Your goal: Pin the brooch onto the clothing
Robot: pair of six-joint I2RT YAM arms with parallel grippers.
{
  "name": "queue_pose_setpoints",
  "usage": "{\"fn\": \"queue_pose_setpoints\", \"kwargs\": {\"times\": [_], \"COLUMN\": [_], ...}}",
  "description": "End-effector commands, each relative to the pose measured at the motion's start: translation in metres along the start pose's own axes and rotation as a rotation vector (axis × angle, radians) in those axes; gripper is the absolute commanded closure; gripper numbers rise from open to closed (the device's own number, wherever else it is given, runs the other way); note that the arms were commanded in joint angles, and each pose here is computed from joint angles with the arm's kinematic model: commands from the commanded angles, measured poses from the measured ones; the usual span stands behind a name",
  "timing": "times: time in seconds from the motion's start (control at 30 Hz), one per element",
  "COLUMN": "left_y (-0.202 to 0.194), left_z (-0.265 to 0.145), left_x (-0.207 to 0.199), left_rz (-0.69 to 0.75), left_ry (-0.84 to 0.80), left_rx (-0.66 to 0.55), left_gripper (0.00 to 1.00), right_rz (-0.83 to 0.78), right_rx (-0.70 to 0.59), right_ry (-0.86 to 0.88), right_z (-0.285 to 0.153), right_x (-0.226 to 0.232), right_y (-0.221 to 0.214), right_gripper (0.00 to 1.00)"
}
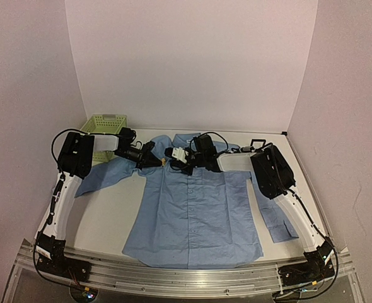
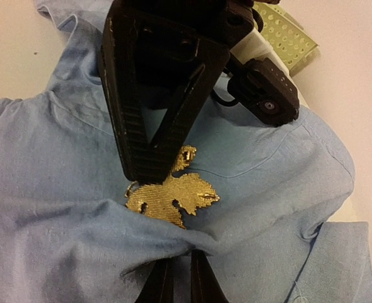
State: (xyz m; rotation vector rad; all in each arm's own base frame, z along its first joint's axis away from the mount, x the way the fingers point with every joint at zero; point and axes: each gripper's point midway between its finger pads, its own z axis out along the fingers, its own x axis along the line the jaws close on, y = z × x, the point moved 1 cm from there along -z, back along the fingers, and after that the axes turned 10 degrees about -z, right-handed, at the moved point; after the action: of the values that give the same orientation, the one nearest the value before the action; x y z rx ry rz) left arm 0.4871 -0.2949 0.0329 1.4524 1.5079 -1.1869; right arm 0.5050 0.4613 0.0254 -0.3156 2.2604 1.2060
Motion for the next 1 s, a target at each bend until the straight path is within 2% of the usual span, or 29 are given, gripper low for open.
{"fn": "queue_pose_setpoints", "kwargs": {"times": [0.0,0.2,0.4,0.53,0.77,0.97], "left_y": [-0.009,-0.009,-0.011,-0.011,-0.012,-0.012], "left_z": [0.013,0.012,0.013,0.013,0.013,0.013], "left_x": [0.073,0.073,0.073,0.073,0.074,0.074], "left_rz": [-0.173,-0.172,-0.180,-0.182,-0.186,-0.187], "left_ry": [0.104,0.102,0.099,0.098,0.099,0.099], "left_rx": [0.003,0.001,0.007,0.009,0.010,0.010], "left_gripper": [1.00,1.00,1.00,1.00,1.00,1.00], "right_rz": [-0.001,-0.014,-0.076,-0.142,-0.189,-0.292], "right_rx": [-0.124,-0.106,0.009,0.033,0.001,0.032], "right_ry": [0.025,0.016,-0.097,-0.134,-0.096,-0.046], "right_z": [-0.013,-0.012,-0.007,-0.006,-0.002,-0.004], "right_x": [-0.009,-0.008,-0.025,-0.030,-0.016,0.007], "right_y": [0.044,0.041,0.019,0.014,0.015,0.004], "right_gripper": [0.88,0.83,0.82,0.81,0.75,0.65]}}
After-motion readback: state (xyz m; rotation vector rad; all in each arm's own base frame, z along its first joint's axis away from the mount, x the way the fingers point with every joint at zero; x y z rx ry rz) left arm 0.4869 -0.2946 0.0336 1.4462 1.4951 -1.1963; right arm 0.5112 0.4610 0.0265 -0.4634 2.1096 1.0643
